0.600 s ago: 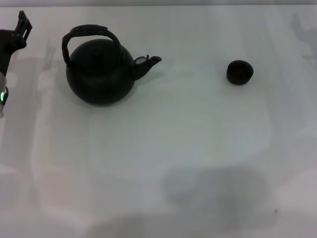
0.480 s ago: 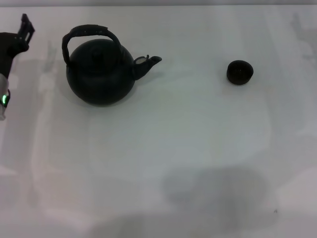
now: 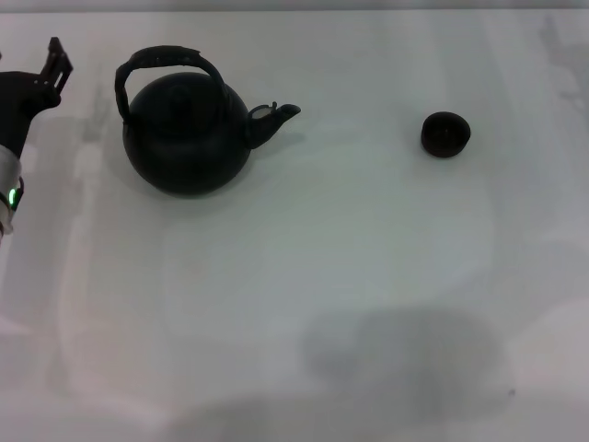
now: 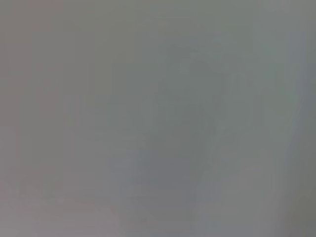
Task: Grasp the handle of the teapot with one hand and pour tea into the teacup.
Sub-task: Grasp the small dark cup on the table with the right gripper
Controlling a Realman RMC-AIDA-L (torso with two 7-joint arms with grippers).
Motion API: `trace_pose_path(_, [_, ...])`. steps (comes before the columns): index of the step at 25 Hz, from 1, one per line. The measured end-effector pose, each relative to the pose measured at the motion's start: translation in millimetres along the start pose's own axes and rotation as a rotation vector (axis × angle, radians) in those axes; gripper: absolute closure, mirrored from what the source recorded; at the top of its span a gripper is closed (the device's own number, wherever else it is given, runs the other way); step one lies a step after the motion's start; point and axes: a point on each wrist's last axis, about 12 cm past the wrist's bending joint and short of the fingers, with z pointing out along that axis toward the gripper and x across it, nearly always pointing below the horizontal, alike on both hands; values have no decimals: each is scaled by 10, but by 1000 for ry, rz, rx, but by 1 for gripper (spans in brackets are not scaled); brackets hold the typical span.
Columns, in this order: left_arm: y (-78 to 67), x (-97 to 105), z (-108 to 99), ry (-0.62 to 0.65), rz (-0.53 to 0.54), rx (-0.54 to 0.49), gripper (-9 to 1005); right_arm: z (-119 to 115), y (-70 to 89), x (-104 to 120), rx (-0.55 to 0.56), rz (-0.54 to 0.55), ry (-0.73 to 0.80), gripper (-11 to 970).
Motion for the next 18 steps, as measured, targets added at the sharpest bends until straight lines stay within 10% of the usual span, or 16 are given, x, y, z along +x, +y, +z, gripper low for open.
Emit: trace_pose_path(18, [162,3,-84,-24,10,-44,166,110,-16,-39,26,22,38,142])
